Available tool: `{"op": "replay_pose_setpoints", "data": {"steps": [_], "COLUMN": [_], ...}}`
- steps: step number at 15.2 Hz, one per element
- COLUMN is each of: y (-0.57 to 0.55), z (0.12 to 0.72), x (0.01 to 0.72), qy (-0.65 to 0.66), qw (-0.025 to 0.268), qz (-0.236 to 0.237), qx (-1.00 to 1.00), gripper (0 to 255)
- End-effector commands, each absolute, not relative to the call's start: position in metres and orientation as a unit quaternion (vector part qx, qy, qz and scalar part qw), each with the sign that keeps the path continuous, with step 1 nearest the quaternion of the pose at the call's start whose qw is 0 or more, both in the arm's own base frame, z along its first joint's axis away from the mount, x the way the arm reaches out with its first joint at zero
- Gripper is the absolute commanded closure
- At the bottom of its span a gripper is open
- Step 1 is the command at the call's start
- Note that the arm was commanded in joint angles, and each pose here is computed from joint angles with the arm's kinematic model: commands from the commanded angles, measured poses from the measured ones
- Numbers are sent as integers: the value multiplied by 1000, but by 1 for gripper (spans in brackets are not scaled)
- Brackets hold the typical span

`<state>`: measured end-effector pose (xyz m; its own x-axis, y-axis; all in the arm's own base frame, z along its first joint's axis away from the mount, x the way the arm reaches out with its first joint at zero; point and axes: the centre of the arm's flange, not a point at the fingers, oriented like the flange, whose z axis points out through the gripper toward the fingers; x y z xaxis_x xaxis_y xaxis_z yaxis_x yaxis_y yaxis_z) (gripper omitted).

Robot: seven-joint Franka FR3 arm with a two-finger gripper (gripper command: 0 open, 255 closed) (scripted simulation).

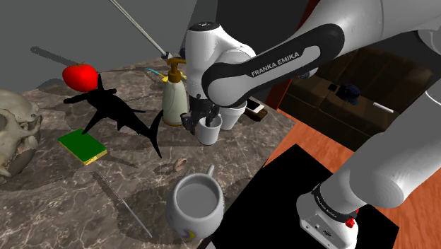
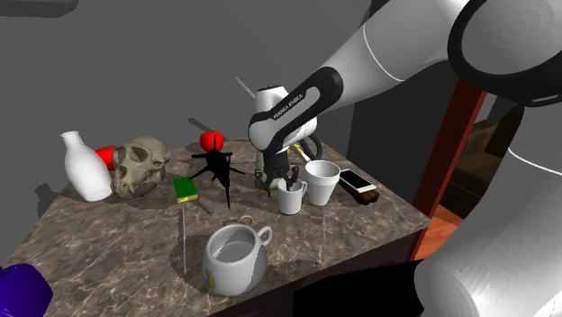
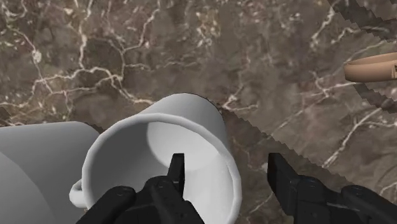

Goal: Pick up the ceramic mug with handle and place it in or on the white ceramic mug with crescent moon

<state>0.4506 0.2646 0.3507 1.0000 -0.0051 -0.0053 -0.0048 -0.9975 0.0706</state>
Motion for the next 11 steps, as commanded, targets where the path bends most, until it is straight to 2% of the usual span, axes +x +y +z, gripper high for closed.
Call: {"op": "replay_pose_setpoints", "data": {"steps": [1,11], "y": [265,265], "z": [351,361], "x": [451,451], "qy": [-2,-2], "qw": [35,35], "qz": [-3,-3], "qx": [999,999], "gripper": [255,255]}}
